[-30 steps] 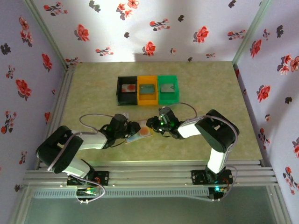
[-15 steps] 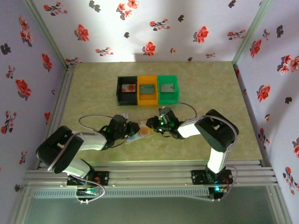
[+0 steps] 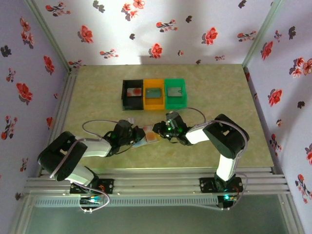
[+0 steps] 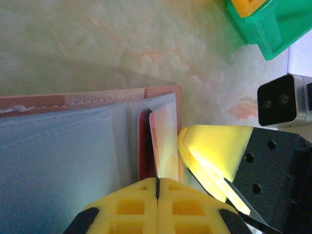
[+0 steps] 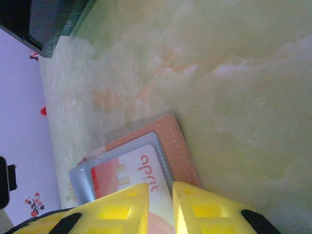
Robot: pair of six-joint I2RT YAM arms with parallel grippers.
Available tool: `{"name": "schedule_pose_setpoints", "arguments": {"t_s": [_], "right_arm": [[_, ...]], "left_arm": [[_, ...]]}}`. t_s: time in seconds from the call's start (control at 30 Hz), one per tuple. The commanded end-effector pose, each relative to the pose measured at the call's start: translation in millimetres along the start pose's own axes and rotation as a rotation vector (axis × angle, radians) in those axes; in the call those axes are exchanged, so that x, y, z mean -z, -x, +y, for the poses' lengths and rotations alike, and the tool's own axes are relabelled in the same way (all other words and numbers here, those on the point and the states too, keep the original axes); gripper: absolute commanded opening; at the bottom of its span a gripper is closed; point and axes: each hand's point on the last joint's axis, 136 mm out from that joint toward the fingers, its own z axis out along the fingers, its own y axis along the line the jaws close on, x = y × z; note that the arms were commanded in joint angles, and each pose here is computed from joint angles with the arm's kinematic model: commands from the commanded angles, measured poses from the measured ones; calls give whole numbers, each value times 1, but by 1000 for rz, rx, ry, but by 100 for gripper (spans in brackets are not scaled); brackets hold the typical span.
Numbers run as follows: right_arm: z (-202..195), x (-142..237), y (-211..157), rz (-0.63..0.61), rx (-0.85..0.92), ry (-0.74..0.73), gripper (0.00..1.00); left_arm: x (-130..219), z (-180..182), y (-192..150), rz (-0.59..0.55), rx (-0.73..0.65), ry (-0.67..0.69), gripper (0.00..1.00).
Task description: Take the credit cards out of the card holder
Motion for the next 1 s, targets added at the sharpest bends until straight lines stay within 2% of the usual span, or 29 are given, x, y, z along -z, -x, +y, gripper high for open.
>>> {"name": "schedule_pose_setpoints", "arguments": {"t_s": [0.0, 0.53, 0.83, 0.97], "right_arm": [[-16, -1, -9, 34, -26, -31, 20], [-15, 16, 7, 4, -16, -35, 18], [-10, 29, 15, -15, 16, -50, 18], [3, 32, 17, -18, 30, -10, 17]], "left_arm": [[-3, -9, -5, 20, -21, -46, 0], [-1, -9, -9, 91, -107, 1, 0], [3, -12, -5, 85, -118, -12, 0], [4, -16, -5, 87, -126, -26, 0]]}}
